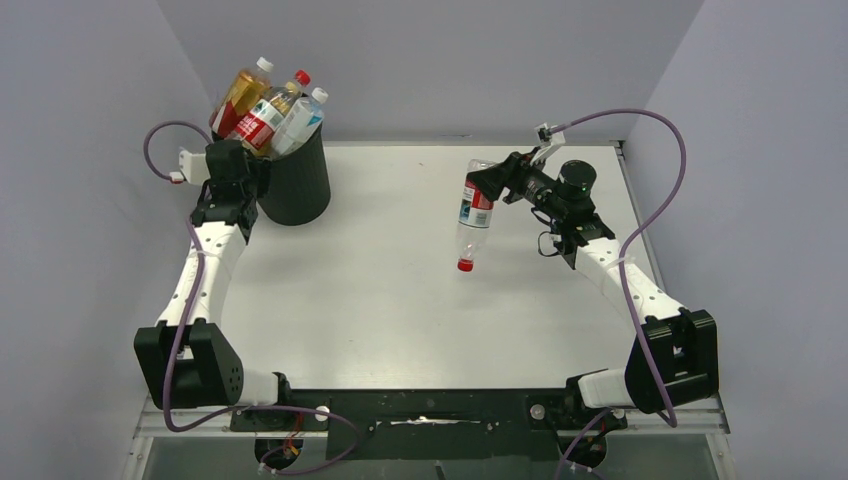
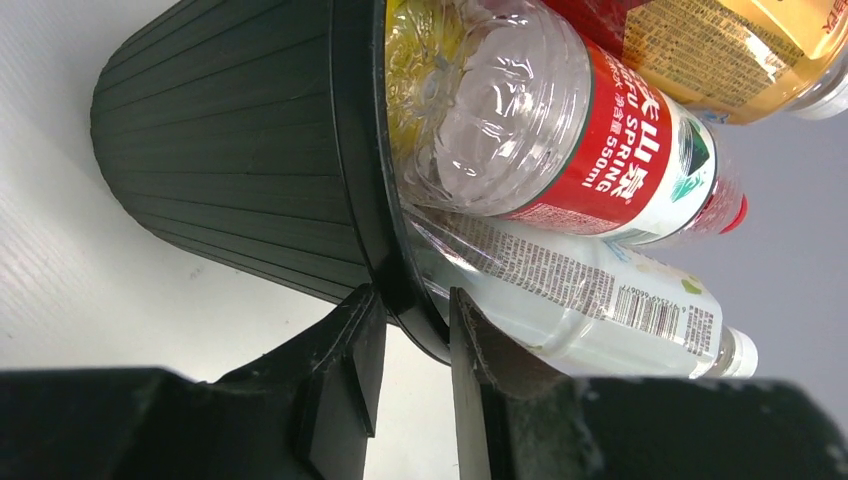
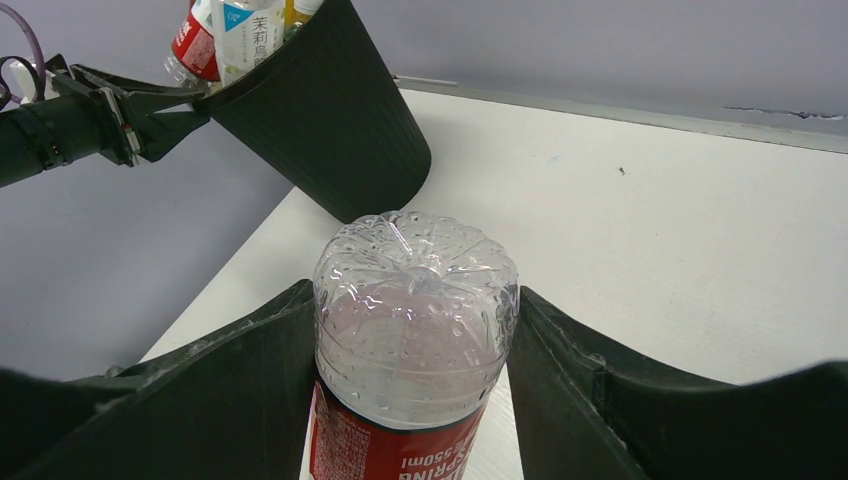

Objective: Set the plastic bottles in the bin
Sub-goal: Adjust the trash bin at the center of the board.

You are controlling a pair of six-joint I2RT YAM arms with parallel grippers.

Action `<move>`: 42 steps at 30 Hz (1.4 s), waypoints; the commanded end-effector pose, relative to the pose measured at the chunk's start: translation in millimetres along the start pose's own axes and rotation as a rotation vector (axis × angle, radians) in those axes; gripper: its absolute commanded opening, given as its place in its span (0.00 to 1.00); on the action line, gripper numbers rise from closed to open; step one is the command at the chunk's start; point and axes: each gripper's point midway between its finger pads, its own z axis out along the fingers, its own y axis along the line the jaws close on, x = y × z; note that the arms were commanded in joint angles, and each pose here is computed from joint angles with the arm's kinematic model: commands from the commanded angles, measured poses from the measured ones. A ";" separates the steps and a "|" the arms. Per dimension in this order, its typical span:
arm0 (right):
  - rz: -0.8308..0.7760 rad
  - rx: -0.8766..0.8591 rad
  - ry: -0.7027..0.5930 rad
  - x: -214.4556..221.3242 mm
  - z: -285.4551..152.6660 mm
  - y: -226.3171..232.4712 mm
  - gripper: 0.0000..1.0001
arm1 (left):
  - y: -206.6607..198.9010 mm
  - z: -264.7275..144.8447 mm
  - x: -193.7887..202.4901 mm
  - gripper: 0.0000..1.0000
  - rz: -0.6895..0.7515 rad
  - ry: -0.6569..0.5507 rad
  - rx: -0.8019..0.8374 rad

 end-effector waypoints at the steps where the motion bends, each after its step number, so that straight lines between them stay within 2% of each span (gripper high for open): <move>1: -0.054 -0.060 -0.082 -29.3 0.7 18.9 0.41 | 6.6 0.9 -19.5 0.24 0.030 -0.041 -0.012; 9: -0.053 -0.074 -0.082 -30.7 5.7 23.6 0.41 | 0.7 -1.9 -22.8 0.10 0.025 -0.003 0.026; 42: -0.056 -0.099 -0.089 -31.9 10.5 47.1 0.41 | -30.7 -35.8 -30.3 0.09 -0.002 0.047 0.118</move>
